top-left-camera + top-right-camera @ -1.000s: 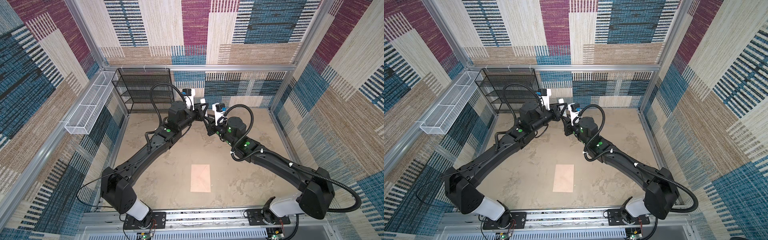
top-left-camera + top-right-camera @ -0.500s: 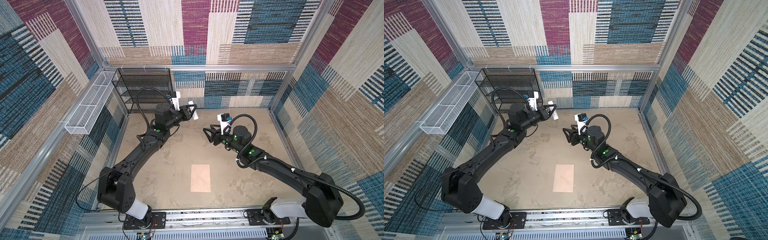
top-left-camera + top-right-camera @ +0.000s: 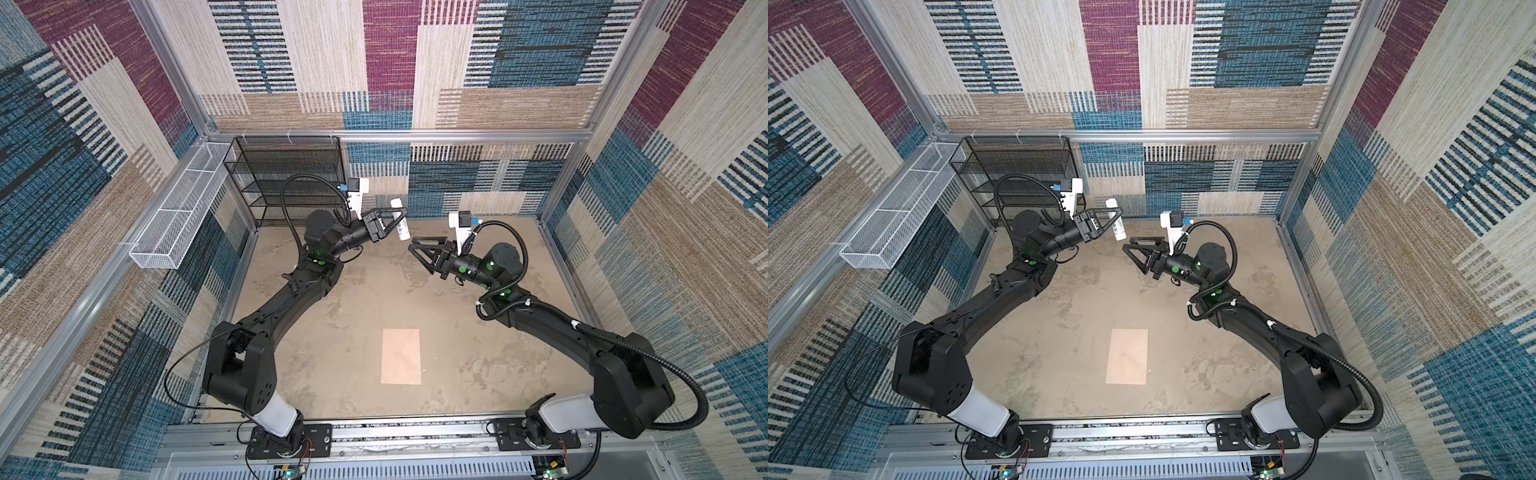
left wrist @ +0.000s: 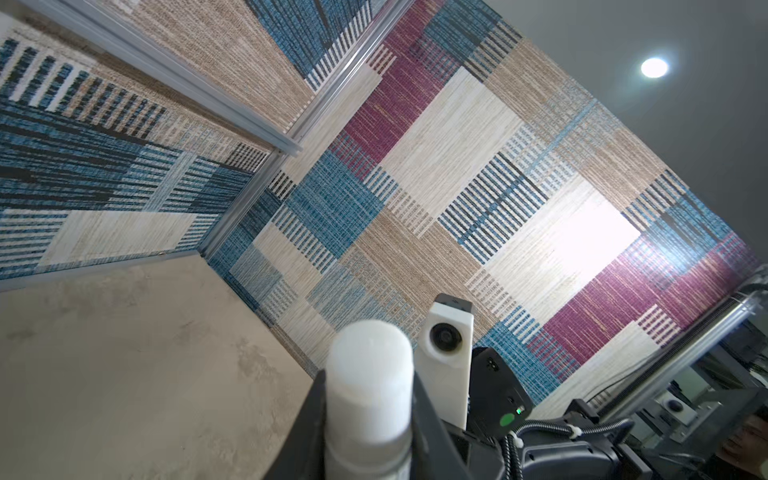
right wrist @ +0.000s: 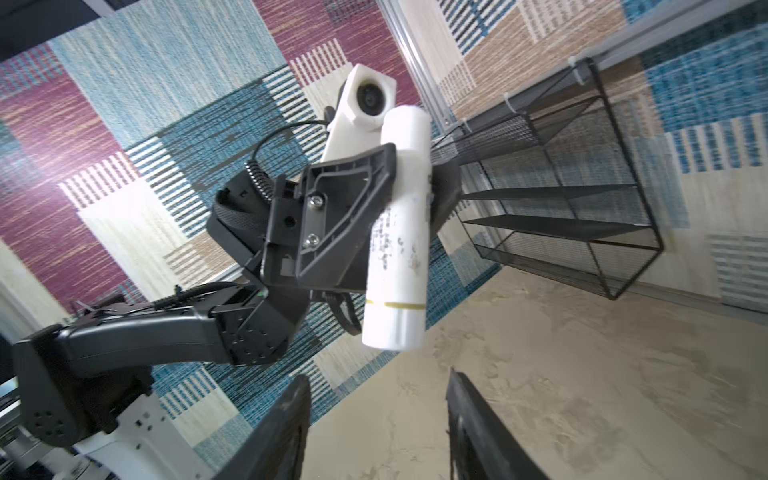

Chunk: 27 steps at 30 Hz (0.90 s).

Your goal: Place the letter into the envelope and seal it

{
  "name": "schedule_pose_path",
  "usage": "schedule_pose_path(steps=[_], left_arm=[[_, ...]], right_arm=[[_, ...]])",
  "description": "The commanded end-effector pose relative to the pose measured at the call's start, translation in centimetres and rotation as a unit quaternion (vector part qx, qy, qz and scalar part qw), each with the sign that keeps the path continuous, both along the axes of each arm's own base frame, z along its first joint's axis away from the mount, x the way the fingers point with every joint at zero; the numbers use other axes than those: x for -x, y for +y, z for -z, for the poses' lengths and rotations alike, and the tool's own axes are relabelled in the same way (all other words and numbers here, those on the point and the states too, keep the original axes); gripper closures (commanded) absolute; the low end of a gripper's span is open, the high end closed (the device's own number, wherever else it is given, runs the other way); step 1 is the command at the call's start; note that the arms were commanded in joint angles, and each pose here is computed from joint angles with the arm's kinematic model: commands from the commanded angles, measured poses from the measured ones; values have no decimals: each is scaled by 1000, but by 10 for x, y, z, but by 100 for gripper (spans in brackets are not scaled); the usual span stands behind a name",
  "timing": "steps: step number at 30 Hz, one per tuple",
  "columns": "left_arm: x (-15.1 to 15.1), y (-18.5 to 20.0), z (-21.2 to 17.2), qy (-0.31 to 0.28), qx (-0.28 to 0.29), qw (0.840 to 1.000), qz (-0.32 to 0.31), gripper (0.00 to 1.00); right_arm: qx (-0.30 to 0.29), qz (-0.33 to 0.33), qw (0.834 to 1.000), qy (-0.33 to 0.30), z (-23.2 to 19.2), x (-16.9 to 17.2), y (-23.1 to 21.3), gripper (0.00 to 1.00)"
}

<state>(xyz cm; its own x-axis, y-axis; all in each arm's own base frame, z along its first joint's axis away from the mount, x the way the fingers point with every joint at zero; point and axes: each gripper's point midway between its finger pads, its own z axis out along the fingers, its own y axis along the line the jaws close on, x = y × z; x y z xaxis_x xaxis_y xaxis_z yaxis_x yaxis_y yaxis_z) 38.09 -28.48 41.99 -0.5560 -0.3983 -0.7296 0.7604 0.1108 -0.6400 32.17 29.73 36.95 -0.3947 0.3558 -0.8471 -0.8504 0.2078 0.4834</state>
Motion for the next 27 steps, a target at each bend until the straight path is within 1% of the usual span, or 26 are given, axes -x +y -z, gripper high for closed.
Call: schedule_pose_path(steps=[1,4,6,9,13,15,18,21,22,27], left_arm=[[18,-2,-17,-37,18,999,34,100],[22,-7,-15,-39,15,998,45,100],[24,-10,-13,-39,13,998,48,100],[27,-12,-13,-42,12,998,51,100],[29,-13,-12,-42,10,998,51,100],[28,-13,-12,-43,9,998,47,100],[25,-12,-9,-40,6,998,38,100],[22,-11,-7,-39,1,999,27,100],[22,-11,-7,-39,0,999,25,100],[20,-12,-7,-40,-4,999,22,100]], right_arm=[[-31,-49,998,-14,-20,14,3,45],[-38,-54,998,-14,-25,12,5,46],[-37,-57,998,-12,-25,10,7,49],[-37,-61,997,-9,-24,9,9,55],[-36,-68,997,-9,-24,10,10,67],[-35,-69,997,-10,-24,11,10,70],[-35,-72,997,-10,-23,14,9,70],[-33,-74,997,-10,-22,16,8,64],[-33,-74,997,-10,-23,18,8,64],[-28,-77,997,-8,-19,20,8,69]])
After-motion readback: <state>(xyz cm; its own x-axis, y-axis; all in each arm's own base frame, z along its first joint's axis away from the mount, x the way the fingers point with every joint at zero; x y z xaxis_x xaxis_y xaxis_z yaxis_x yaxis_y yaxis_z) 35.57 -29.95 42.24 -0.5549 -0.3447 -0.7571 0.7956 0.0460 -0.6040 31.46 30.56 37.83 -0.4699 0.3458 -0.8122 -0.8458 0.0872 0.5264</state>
